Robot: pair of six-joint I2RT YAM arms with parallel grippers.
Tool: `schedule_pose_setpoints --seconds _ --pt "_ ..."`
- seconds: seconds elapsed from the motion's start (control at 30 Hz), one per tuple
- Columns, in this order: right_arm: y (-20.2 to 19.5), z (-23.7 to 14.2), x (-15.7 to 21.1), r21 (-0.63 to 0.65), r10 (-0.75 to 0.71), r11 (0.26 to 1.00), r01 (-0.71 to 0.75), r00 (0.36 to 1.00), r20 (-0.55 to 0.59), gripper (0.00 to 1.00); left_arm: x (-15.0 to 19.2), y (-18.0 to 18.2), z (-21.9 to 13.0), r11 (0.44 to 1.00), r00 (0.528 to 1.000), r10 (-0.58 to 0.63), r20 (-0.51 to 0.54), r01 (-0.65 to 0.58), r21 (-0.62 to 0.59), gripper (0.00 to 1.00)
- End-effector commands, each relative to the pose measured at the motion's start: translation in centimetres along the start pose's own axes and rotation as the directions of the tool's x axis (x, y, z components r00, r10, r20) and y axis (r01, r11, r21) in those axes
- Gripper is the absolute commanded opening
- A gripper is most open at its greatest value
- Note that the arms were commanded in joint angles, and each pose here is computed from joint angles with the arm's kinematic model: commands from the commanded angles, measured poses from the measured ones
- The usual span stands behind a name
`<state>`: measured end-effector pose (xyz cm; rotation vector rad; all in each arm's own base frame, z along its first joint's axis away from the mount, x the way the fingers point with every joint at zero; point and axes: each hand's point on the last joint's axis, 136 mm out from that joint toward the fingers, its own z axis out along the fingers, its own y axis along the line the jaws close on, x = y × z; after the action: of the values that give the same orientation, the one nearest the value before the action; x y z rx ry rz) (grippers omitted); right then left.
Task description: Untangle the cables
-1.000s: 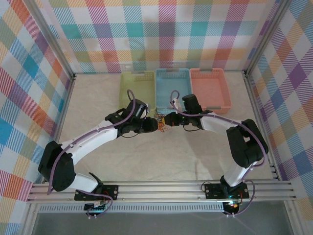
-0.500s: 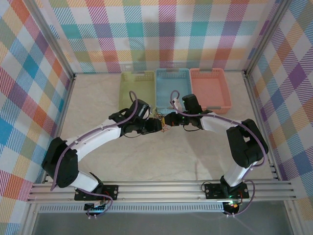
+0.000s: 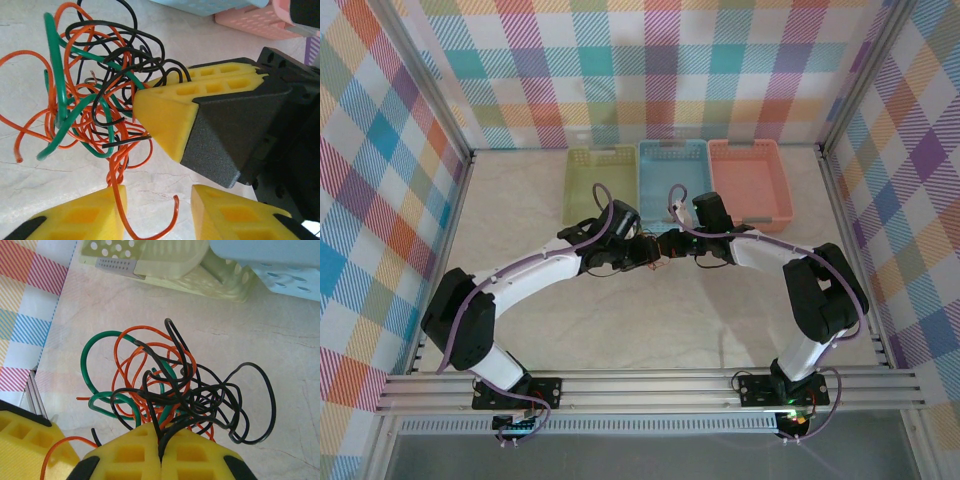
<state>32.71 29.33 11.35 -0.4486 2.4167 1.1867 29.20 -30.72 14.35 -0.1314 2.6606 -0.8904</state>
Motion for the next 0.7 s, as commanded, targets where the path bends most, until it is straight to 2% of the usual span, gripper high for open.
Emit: schedule_pose_setpoints --seconds 0.0,0.1,0.27,0.5,0.67 --pt "1.0 -0.6 -0.8 -0.035 -0.035 0.999 0.036 0.999 0.032 0.05 -0.8 -0.5 0.0 1.000 0.999 -0.014 0.036 0.014 -0.006 0.47" --pt "1.1 -0.6 -0.8 -0.038 -0.035 0.999 0.036 0.999 0.031 0.05 -1.2 0.0 -0.3 0.999 0.997 -0.031 0.070 0.032 -0.023 0.53" --pt "1.0 -0.5 -0.7 -0.037 -0.033 0.999 0.034 0.999 0.029 0.05 -1.8 0.0 -0.2 0.998 0.993 -0.051 0.104 0.054 -0.020 0.47" --pt "1.0 -0.5 -0.7 -0.036 -0.033 0.999 0.034 0.999 0.028 0.05 -1.7 0.3 0.8 0.998 0.994 -0.061 0.095 0.064 -0.026 0.27" --pt "1.0 -0.6 -0.8 -0.034 -0.035 0.999 0.036 0.999 0.030 0.05 -1.8 0.6 0.5 0.998 0.993 -0.044 0.106 0.049 -0.043 0.00"
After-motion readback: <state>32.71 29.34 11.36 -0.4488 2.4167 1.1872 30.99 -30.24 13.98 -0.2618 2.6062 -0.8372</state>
